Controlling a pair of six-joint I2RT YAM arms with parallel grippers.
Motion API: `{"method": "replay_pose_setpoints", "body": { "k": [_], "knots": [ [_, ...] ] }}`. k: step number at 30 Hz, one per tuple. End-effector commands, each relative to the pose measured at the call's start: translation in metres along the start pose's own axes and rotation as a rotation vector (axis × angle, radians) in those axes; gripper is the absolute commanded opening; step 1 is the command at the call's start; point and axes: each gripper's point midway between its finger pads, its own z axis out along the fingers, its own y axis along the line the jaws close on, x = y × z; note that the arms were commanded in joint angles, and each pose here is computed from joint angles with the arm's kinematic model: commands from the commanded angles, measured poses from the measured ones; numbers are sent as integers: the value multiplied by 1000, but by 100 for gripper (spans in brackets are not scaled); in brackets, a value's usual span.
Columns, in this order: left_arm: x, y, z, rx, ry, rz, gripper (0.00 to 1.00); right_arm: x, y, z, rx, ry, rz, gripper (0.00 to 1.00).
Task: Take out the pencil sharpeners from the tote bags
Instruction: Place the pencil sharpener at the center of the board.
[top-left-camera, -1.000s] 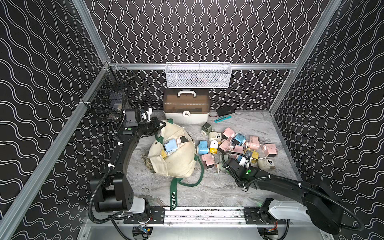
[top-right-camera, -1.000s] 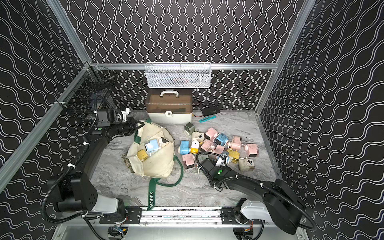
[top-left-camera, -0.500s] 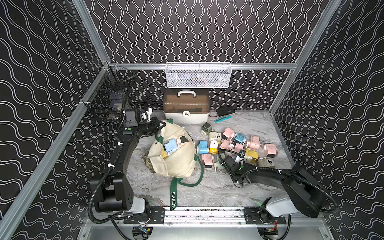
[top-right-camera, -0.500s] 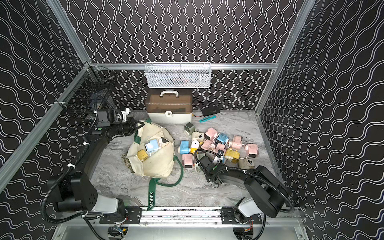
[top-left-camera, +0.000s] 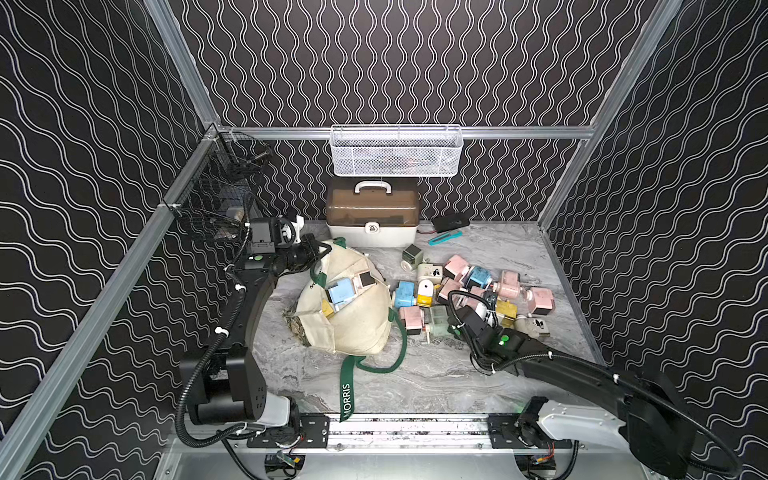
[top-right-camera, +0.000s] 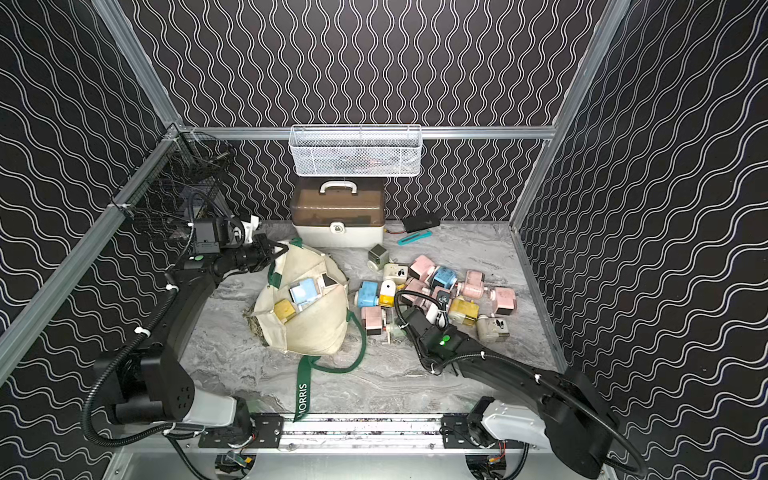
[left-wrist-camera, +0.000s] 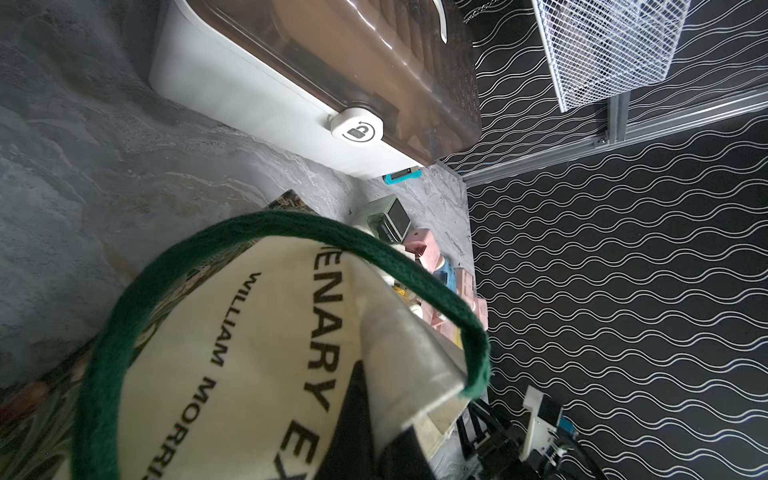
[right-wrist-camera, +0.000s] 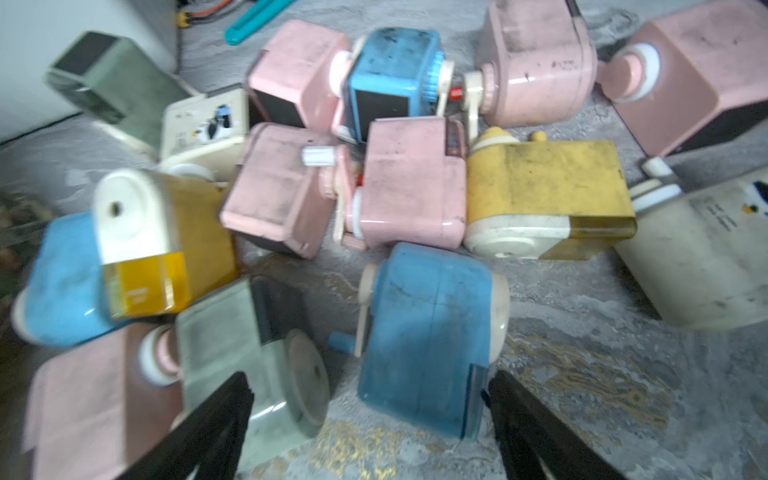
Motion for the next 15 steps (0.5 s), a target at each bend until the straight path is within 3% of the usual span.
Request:
{"method": "replay_pose_setpoints", "body": {
  "k": [1, 7, 15],
  "knots": [
    [-8, -8, -1, 28, -28, 35, 0, -4, 16, -23, -32, -22, -108, 89],
    [-9, -9, -2, 31, -29, 38, 0, 2, 107, -81, -280, -71, -348, 88],
    [-9, -10, -3, 34, -33, 41, 0, 42, 212, -141, -699, -5, -516, 77]
  ]
}}
